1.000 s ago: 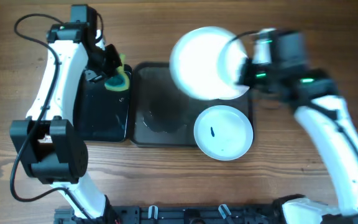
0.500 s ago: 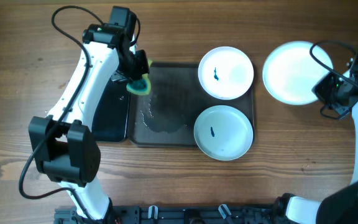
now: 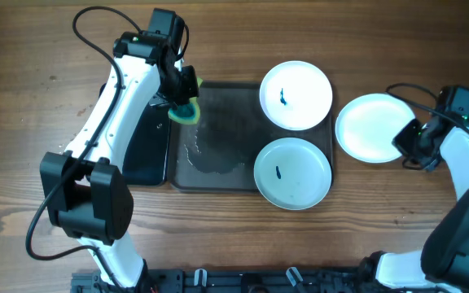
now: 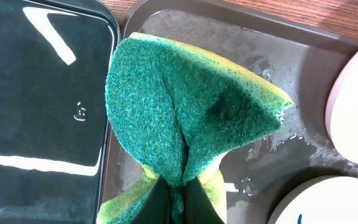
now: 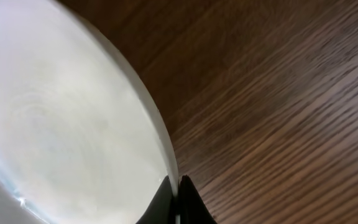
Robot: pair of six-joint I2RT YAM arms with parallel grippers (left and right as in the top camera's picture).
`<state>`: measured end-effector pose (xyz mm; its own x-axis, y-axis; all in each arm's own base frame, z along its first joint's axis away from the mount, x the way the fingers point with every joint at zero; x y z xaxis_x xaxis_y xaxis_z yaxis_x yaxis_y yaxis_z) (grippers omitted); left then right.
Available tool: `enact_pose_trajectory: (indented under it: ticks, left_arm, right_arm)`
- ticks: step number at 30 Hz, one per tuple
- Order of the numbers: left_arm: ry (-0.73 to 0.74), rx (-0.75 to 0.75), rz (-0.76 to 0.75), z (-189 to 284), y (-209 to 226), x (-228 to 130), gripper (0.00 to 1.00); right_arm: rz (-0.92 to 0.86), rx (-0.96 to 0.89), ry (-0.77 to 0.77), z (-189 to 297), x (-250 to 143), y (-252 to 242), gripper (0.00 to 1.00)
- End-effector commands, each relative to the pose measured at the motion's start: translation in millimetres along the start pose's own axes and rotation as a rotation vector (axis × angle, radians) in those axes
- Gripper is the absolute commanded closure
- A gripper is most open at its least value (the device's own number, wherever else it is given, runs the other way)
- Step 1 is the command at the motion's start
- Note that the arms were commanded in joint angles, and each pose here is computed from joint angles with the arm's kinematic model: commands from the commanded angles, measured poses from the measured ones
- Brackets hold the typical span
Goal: Clean dirty plates on tray and stack at the side
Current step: 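Set the plate down on the table right of the tray, then grip the lower-right plate rim with the right gripper and drag it left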
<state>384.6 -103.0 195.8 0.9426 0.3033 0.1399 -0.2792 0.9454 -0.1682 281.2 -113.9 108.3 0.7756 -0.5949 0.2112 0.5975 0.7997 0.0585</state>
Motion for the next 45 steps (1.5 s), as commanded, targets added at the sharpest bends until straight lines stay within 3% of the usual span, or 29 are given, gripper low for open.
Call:
enact_pose_trajectory:
  ticks: [1, 4, 6, 8, 11, 14, 18, 20, 25, 31, 45]
  left_arm:
    - [-0.021, 0.002, 0.006, 4.0, -1.6, 1.8, 0.96]
    - [-0.021, 0.002, 0.006, 4.0, -1.6, 1.8, 0.96]
    - [-0.022, 0.002, 0.006, 4.0, -1.7, 2.0, 0.96]
    - [-0.024, 0.001, 0.005, 4.0, -1.9, 2.4, 0.96]
    - [-0.024, 0.001, 0.005, 4.0, -1.9, 2.4, 0.96]
    - [-0.025, 0.001, 0.005, 4.0, -1.9, 2.5, 0.96]
    - [-0.027, 0.004, 0.005, 4.0, -1.6, 2.6, 0.96]
    - [-0.026, 0.004, 0.005, 4.0, -1.6, 2.6, 0.96]
    - [-0.025, 0.004, 0.005, 4.0, -1.5, 2.4, 0.96]
    - [-0.026, 0.004, 0.006, 4.0, -1.5, 2.5, 0.96]
    - [-0.026, 0.004, 0.005, 4.0, -1.6, 2.5, 0.96]
  right_arm:
    - [0.005, -0.021, 0.036, -14.6, -7.0, -3.9, 0.96]
    - [0.006, -0.022, 0.042, -16.3, -7.5, -4.0, 0.93]
    - [0.007, -0.022, 0.042, -14.5, -6.4, -3.7, 0.80]
    - [0.006, -0.015, 0.056, -7.6, -4.4, -2.1, 0.74]
    - [0.039, 0.013, 0.065, 12.1, 1.8, 2.7, 0.72]
    - [0.105, 0.174, 0.080, 38.9, 1.3, 20.9, 0.71]
    - [0.285, 0.612, 0.133, 67.2, -18.7, 67.5, 0.70]
    - [0.343, 0.667, 0.187, 70.0, -33.6, 80.7, 0.71]
    - [0.485, 0.524, 0.310, 55.6, -75.0, 95.5, 0.71]
    - [0.529, 0.173, 0.348, 27.0, -108.4, 85.8, 0.71]
    - [0.633, 0.251, 0.278, -4.5, -126.5, 94.8, 0.82]
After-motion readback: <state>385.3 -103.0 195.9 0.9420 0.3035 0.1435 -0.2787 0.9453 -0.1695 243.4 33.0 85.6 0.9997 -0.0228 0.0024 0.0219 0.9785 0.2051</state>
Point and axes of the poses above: each gripper's point midway between its finger pads, its own z axis back along the fingers, its own y axis along the line the jaws close on, x = y × z, the point moved 7 cm from there along z, back along the fingers, and after that the axes turned 8 degrees about z, right-handed, at the moved point
